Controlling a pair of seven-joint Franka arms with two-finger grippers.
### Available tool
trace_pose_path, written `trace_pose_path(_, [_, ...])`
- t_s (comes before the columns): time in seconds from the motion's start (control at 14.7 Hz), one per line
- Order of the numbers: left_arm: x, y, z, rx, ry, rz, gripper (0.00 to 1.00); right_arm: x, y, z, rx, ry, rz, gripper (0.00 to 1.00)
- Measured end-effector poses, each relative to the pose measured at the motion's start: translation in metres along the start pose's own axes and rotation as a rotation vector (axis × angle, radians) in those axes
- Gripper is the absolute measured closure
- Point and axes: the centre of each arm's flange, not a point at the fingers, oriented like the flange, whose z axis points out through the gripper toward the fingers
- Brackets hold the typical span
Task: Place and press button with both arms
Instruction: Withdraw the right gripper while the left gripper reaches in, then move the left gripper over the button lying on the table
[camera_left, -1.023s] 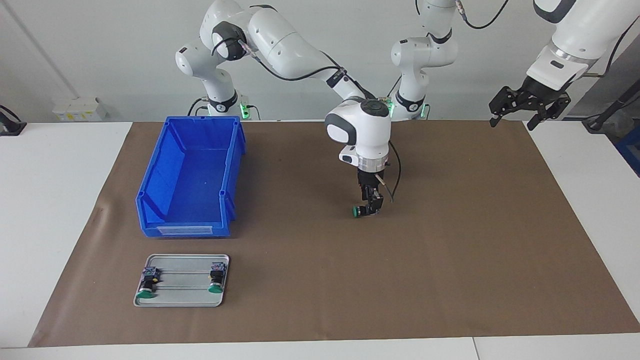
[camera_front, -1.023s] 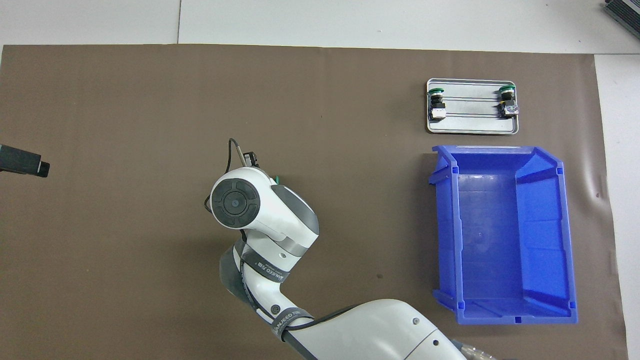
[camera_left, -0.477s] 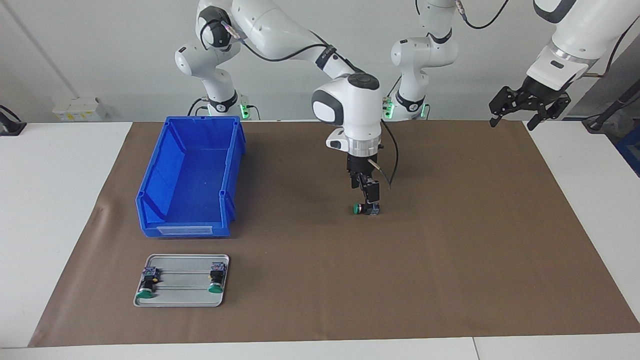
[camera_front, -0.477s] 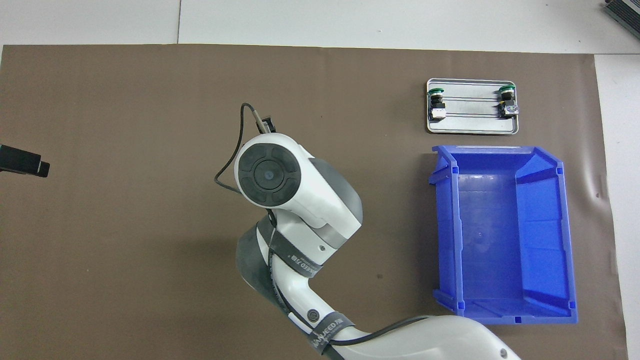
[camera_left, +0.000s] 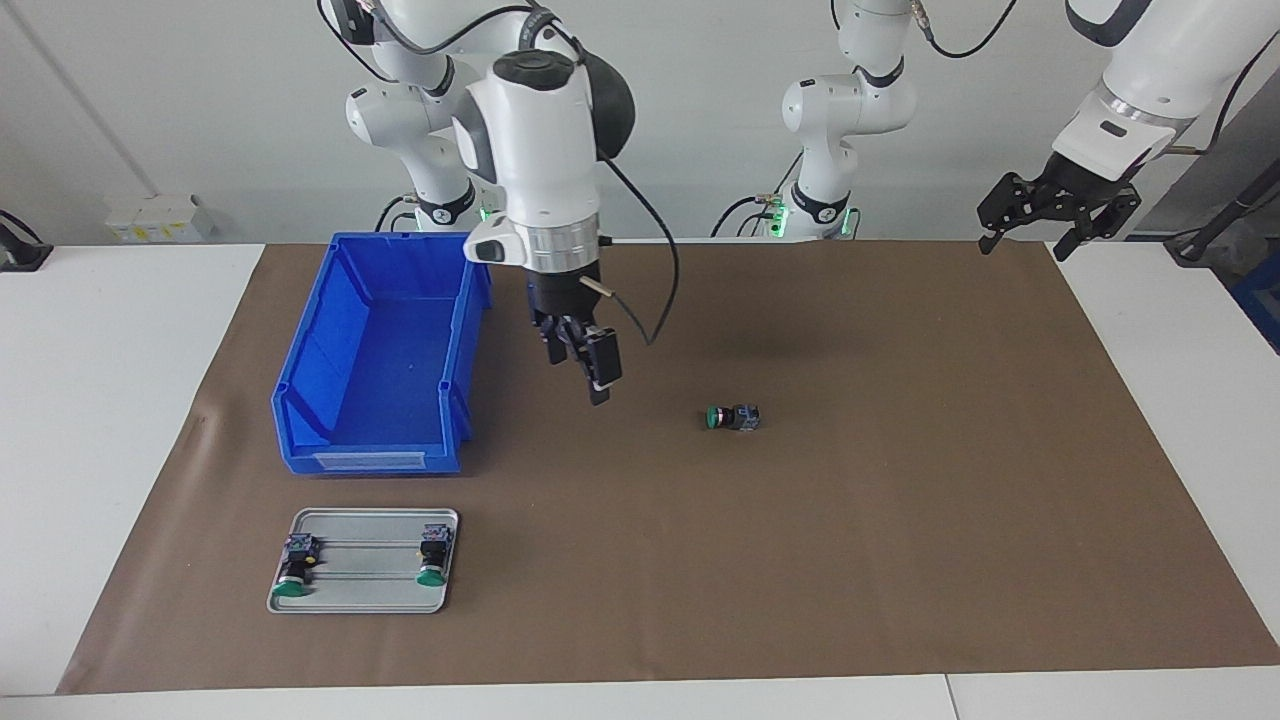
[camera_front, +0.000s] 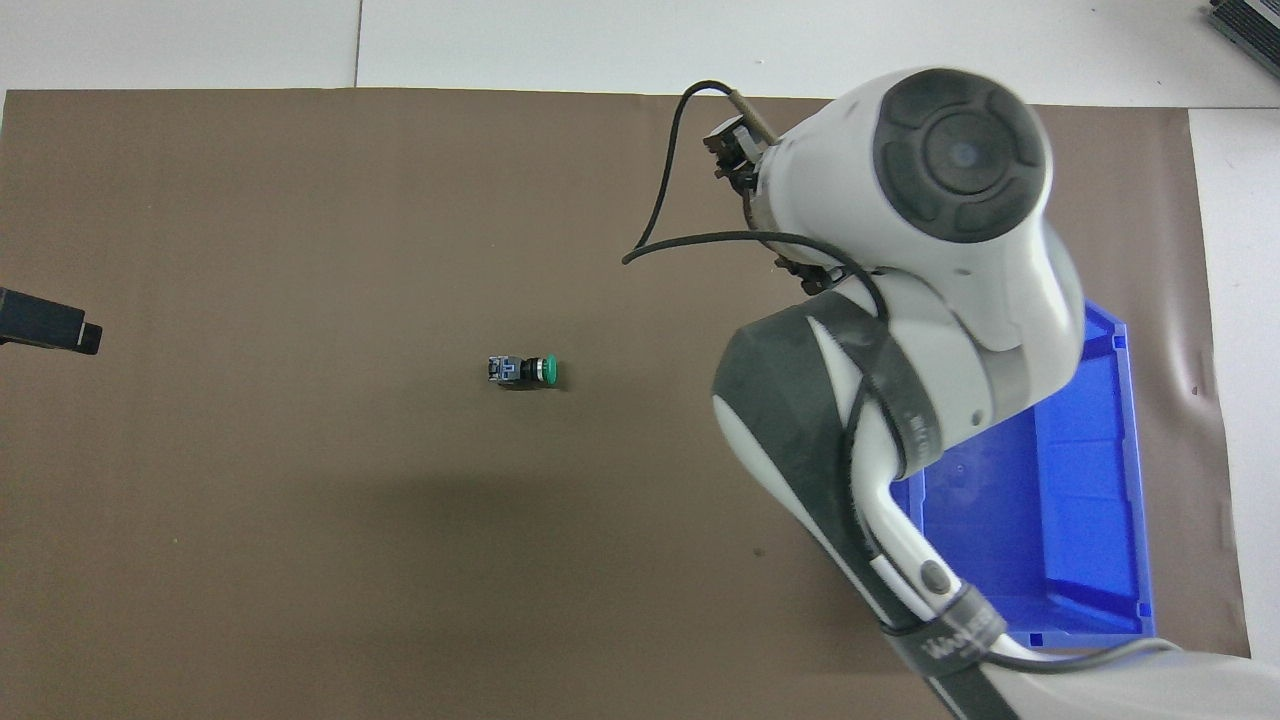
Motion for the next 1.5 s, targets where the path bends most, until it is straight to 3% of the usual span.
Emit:
trace_pose_path(0.27, [0.004,0.012,-0.001,0.004,0.017,0.025,0.0,0.102,0.058,-0.042,-0.048,-0.02,-0.205,0.0])
trace_pose_path(0.55, [0.019,0.046,0.003,0.019,0.093,0.173,0.04,0.15,0.114,-0.078,-0.126,-0.079,-0.471,0.0])
trace_pose_path(0.89, [0.025,0.126,0.026,0.031,0.147,0.464,0.04,0.16,0.165,-0.134,-0.163,-0.149,-0.679,0.0])
trace_pose_path(1.3, [0.009,0.192,0.073,-0.05,0.135,0.879,0.07,0.145,0.191,-0.108,-0.208,-0.235,-0.73,0.0])
trace_pose_path(1.5, [0.003,0.22,0.107,-0.061,0.119,1.021,0.18,0.14,0.204,-0.1,-0.223,-0.262,-0.751,0.0])
